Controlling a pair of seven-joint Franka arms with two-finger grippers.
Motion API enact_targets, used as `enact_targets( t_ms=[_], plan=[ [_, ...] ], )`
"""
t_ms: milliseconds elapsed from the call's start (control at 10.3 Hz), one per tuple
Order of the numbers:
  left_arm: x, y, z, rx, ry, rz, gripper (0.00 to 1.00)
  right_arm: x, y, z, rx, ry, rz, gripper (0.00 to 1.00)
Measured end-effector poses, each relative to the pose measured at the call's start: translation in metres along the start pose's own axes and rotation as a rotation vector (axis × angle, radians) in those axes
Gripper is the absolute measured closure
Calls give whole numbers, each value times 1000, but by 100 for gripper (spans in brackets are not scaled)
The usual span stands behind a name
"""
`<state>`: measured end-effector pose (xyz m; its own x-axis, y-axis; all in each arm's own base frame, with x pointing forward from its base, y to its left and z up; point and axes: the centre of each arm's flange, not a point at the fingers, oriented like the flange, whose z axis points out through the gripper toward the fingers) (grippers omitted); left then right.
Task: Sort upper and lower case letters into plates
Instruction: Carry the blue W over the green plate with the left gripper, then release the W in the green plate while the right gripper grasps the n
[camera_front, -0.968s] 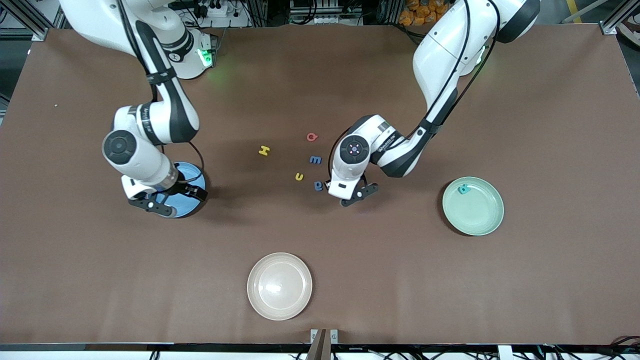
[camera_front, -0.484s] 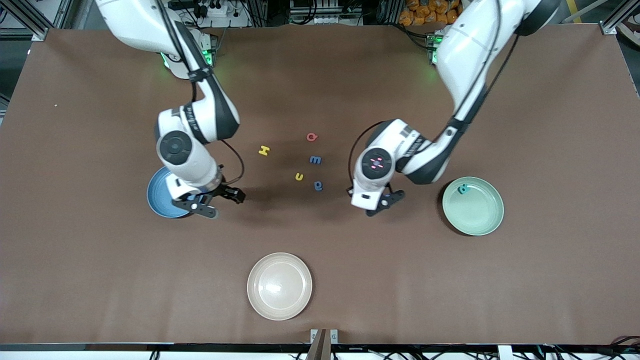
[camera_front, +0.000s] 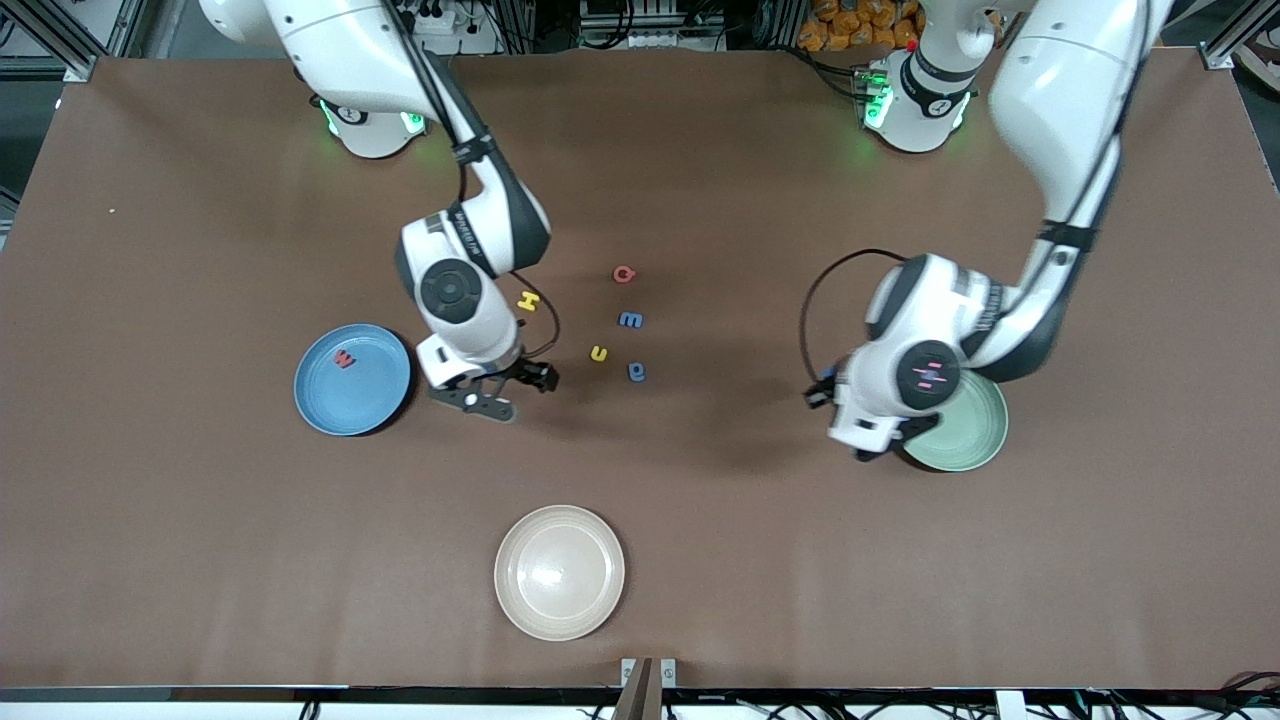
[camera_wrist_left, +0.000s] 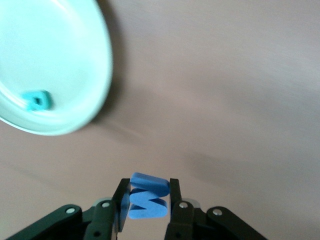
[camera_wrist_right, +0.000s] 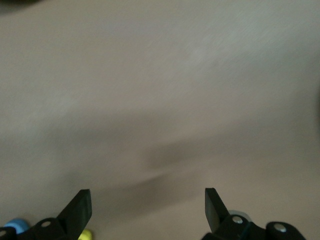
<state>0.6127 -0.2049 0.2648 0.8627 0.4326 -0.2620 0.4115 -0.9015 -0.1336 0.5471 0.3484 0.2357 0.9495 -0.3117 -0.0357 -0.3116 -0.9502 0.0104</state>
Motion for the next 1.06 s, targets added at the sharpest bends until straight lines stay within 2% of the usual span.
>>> enact_targets(
  t_ms=[387,871,1065],
  plan=[
    [49,-81,27,6,-52,42,64,-48,-44,42,-46,-11,12,0],
    [85,-140,53,-11,28,70,64,-72,-61,52,-38,-15,17,0],
    [88,-143,52,1,57,83,64,-79,-65,62,-32,-5,27,0]
  ],
)
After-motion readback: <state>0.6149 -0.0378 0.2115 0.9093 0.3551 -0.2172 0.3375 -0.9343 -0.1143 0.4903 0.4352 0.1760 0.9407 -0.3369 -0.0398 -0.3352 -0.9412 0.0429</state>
